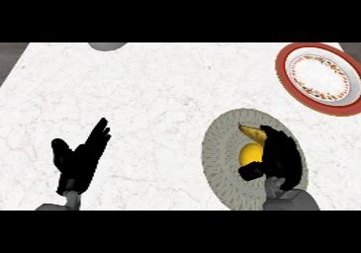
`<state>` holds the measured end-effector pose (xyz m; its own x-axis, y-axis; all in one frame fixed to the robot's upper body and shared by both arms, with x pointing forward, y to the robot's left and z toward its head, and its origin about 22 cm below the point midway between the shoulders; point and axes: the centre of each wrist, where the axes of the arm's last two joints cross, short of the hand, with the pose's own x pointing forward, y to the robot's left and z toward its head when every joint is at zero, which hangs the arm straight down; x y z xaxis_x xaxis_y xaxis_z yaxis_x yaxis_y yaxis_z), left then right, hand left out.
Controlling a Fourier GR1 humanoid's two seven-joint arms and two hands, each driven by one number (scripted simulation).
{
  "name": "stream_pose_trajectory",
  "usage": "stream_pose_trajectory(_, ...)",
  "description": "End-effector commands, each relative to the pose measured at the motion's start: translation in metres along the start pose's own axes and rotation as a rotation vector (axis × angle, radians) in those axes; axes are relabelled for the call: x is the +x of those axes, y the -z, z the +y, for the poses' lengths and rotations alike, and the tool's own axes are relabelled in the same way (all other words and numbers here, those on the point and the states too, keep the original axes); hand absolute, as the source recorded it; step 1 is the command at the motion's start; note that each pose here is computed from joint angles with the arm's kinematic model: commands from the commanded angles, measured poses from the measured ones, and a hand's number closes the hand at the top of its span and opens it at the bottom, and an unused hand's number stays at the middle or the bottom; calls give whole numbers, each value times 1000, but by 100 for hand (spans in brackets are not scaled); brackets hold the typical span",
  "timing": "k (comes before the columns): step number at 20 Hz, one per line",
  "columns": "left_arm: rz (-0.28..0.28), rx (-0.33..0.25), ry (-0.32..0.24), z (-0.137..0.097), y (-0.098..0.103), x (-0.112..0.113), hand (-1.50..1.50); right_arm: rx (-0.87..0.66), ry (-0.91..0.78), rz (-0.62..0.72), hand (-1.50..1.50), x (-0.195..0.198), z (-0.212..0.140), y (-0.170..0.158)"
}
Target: Pick the lemon from the placemat and place it in the plate
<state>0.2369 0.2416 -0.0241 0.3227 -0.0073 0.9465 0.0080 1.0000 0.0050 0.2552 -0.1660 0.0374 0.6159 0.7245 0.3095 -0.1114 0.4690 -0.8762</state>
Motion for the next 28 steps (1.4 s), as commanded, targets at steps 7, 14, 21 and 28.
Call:
stream_pose_trajectory(7, 63, 3, 7, -1, 13, -1, 0, 3, -128, -7, 150, 3, 14, 12)
stream_pose_trajectory(14, 47, 16, -12, 5, -2, -6, 0, 52, -239, -503, 150, -11, 12, -24)
stream_pose_trajectory(21, 75, 35, -30, 11, -8, -18, 0, 25, -62, -1165, 150, -33, -35, -61)
stream_pose_trajectory(28, 53, 29, -7, 1, -6, -17, 0, -170, 214, -1162, 150, -100, -99, -39)
